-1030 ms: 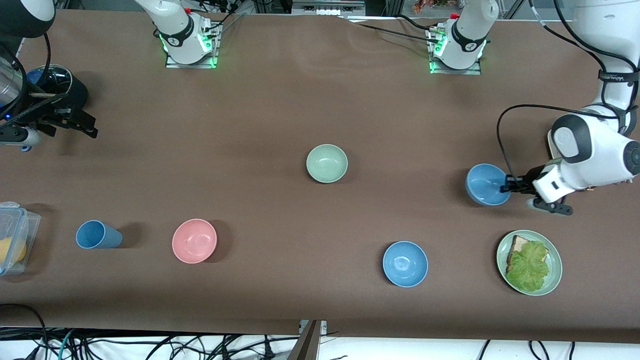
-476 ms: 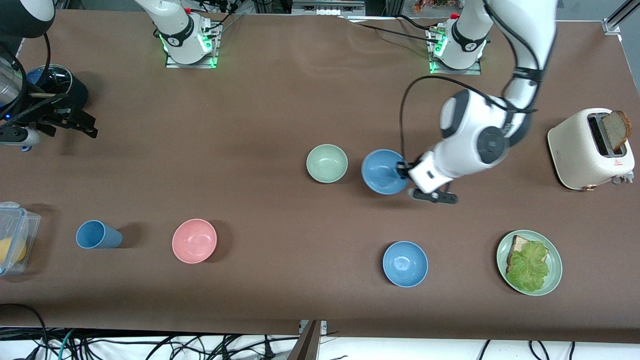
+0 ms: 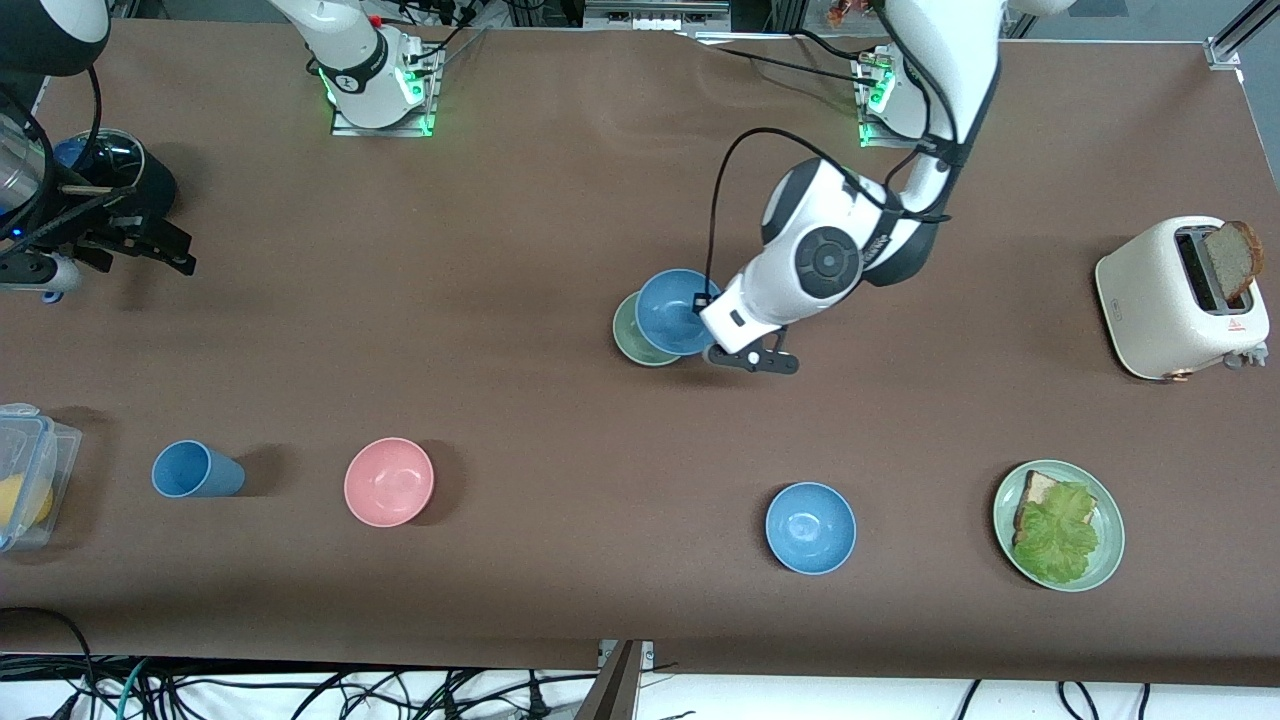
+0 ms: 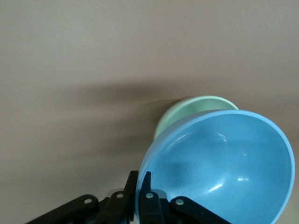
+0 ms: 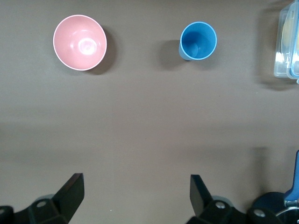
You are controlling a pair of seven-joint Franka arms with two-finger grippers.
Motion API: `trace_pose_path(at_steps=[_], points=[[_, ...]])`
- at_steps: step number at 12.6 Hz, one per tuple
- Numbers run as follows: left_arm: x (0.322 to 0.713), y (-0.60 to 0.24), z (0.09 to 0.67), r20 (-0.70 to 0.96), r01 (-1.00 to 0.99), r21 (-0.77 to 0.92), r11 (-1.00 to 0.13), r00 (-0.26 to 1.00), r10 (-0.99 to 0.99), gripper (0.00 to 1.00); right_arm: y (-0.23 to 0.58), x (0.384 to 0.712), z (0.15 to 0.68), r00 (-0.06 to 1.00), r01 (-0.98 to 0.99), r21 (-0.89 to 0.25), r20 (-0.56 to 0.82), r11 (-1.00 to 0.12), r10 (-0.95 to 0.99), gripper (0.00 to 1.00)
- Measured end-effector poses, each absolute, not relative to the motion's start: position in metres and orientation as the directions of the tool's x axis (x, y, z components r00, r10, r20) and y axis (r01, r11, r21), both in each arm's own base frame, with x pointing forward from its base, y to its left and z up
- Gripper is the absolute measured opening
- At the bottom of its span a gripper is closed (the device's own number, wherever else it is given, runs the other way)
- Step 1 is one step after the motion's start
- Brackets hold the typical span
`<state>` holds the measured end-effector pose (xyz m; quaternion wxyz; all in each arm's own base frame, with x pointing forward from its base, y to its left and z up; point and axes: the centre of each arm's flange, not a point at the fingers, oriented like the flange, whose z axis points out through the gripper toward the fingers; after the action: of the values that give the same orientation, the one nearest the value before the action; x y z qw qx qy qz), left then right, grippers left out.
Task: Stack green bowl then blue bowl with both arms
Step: 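Carry the blue bowl with the left gripper onto the green bowl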
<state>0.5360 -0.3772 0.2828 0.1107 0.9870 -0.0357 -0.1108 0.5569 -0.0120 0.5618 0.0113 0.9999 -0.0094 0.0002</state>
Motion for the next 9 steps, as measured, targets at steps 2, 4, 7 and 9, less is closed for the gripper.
trace_pose_path(at_steps=[2, 4, 7, 9], points=[[0.533, -0.393, 0.267, -0.202, -0.049, 0.220, -0.974, 0.975, -0.095, 0.05, -0.012, 0.557, 0.562, 1.000, -0.019, 0.023, 0.000, -1.000, -0.019, 1.00], [0.532, -0.400, 0.254, -0.198, -0.054, 0.215, -0.975, 0.975, -0.098, 0.05, -0.012, 0.557, 0.562, 1.000, -0.019, 0.022, 0.000, -1.000, -0.019, 1.00], [0.529, -0.404, 0.246, -0.205, -0.061, 0.209, -0.976, 0.973, -0.104, 0.10, -0.012, 0.557, 0.562, 1.000, -0.019, 0.022, 0.000, -1.000, -0.019, 1.00], [0.530, -0.405, 0.247, -0.202, -0.061, 0.210, -0.976, 0.974, -0.105, 0.17, -0.012, 0.557, 0.562, 1.000, -0.019, 0.022, 0.000, -1.000, -0.019, 1.00]])
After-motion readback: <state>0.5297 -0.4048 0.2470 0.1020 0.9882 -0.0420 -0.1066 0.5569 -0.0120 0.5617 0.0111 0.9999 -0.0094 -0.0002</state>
